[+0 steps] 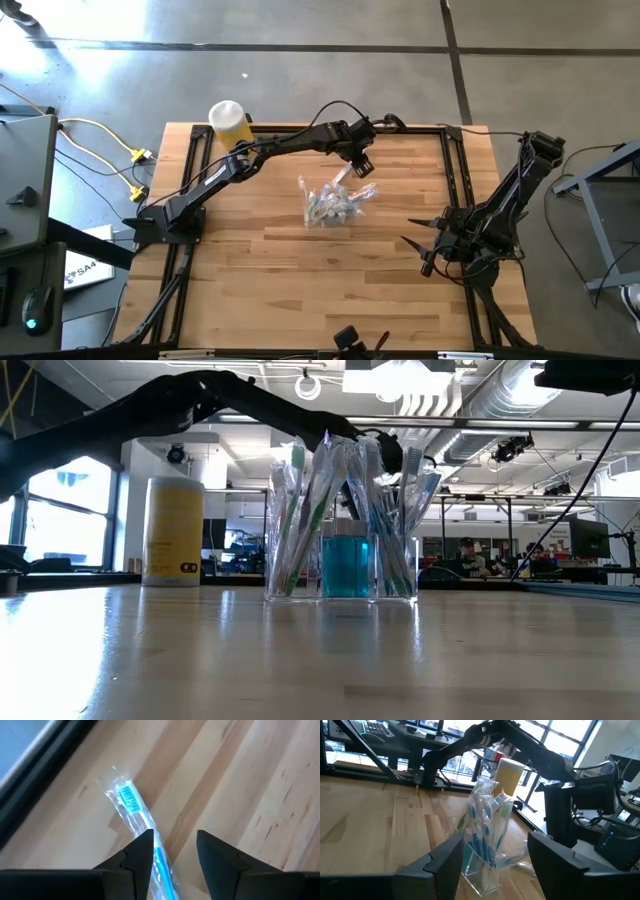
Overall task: Pick & Place toothbrushing station
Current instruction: Put the blue toothbrush into the transparent organizer
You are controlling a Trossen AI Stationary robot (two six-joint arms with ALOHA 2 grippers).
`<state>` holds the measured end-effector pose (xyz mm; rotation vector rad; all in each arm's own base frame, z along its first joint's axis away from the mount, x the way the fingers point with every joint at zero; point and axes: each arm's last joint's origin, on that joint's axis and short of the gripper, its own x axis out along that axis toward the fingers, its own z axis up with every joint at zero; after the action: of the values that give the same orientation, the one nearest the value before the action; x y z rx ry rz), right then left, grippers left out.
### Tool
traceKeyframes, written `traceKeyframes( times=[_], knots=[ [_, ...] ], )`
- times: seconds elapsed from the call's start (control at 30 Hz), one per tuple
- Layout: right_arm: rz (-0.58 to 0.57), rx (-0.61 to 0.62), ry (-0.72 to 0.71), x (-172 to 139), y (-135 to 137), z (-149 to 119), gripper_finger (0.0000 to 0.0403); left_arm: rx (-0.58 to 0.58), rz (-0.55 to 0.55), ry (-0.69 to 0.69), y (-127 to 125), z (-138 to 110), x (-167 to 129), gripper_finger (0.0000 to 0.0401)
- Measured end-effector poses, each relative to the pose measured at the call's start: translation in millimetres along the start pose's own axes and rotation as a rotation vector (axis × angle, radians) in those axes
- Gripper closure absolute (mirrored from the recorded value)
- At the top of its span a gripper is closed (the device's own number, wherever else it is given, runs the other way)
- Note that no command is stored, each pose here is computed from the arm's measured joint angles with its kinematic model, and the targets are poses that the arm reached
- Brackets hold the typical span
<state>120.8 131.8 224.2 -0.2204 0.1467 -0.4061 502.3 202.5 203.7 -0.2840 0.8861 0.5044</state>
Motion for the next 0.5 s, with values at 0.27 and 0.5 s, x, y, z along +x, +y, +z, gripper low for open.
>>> traceKeyframes(
  times=[0.27,0.5],
  knots=[
    [0.0,-0.001,0.001,0.0,-0.1,-0.3,0.019,-0.002,-0.055,0.033,-1.1,-2.8,0.7,0.0256],
    [-0.001,-0.002,0.001,0.0,-0.1,-0.3,0.019,-0.043,-0.11,0.099,-6.9,-9.0,-0.1,0.0256]
  ],
)
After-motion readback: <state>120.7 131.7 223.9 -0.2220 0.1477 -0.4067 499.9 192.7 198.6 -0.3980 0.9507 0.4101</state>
